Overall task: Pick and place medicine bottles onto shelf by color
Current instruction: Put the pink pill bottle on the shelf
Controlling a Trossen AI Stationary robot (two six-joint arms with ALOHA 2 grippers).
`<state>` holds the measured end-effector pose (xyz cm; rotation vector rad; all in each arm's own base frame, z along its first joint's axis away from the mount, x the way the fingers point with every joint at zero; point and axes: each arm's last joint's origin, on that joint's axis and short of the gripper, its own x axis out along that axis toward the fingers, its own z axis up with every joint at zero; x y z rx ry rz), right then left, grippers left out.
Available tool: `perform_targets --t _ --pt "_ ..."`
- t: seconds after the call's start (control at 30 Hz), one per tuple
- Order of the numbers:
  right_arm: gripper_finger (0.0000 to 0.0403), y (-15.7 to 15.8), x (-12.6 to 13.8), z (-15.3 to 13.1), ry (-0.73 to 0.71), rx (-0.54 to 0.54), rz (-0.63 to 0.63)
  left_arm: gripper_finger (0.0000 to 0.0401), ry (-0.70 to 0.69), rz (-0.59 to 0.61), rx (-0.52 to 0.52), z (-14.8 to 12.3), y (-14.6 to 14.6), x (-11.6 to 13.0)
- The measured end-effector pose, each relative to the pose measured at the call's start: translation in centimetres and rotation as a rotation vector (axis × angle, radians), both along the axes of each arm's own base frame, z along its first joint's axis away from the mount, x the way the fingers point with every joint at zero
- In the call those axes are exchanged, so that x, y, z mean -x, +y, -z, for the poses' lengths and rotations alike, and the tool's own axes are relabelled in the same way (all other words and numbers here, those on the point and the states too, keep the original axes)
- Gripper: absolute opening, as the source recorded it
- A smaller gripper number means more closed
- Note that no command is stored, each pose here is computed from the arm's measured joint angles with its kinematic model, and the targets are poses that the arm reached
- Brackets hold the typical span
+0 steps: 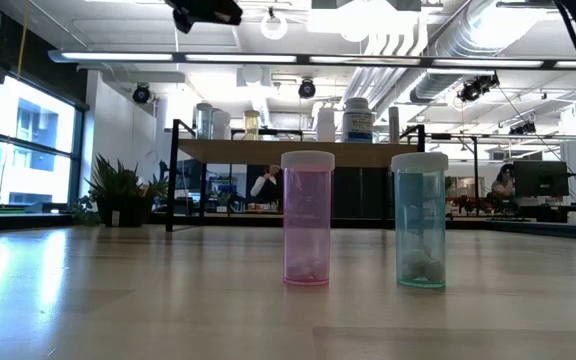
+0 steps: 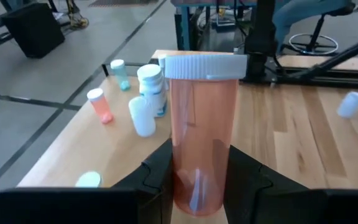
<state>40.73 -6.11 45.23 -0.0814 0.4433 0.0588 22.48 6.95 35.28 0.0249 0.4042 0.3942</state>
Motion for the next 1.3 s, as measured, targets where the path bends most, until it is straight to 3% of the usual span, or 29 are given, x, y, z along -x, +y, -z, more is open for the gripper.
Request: perform_targets --t 0.43,0.97,1.3 --pt "0.0219 -1.2 -0.2 1.9 0.129 -0.026 0.031 0.0088 -0.02 0.007 -0.03 0.5 0.6 -1.7" --pt "0.012 -1.2 -0.1 1.9 0.133 -0.026 0.034 0.0088 -0.051 0.008 -0.046 0.2 0.6 -1.8" --pt "0.0113 -1.2 -0.1 1.9 0.136 -0.026 0.034 0.0111 -0.048 -0.006 -0.051 0.2 0.7 -1.8"
